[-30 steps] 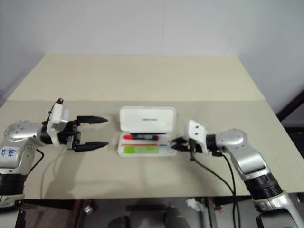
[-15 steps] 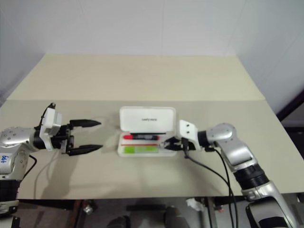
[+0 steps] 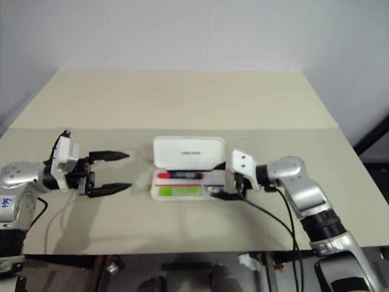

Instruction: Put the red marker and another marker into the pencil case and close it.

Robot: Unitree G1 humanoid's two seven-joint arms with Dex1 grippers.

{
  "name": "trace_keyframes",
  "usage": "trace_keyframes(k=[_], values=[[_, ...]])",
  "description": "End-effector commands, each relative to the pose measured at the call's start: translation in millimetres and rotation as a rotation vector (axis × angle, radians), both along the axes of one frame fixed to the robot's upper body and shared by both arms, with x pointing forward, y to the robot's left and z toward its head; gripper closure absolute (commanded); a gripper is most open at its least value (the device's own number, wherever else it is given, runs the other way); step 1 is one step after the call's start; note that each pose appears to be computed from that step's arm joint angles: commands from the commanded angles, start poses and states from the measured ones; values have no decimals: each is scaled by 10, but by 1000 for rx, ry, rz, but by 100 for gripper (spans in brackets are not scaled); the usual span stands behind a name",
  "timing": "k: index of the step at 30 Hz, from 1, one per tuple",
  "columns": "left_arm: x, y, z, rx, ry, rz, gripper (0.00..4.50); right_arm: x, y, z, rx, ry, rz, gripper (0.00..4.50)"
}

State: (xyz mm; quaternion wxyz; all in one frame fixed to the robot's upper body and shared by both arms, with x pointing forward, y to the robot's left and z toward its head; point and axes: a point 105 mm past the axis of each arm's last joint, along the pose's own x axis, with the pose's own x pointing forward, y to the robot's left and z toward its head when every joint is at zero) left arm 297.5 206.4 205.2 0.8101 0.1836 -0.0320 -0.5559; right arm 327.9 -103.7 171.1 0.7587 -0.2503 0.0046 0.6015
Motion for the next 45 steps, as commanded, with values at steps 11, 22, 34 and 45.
trace_keyframes(k=[11,22,34,45], values=[[617,141,224,9,-190,191,64,-156,-275,317,245,-3,10,0],[1168,180,112,50,-128,364,433,-131,-430,342,273,-18,-60,0],[1386,-439,-28,-62,31,301,446,-124,-592,345,285,-17,-118,0],[984,-747,115,-48,68,-163,446,-195,-704,349,273,-19,-147,0]])
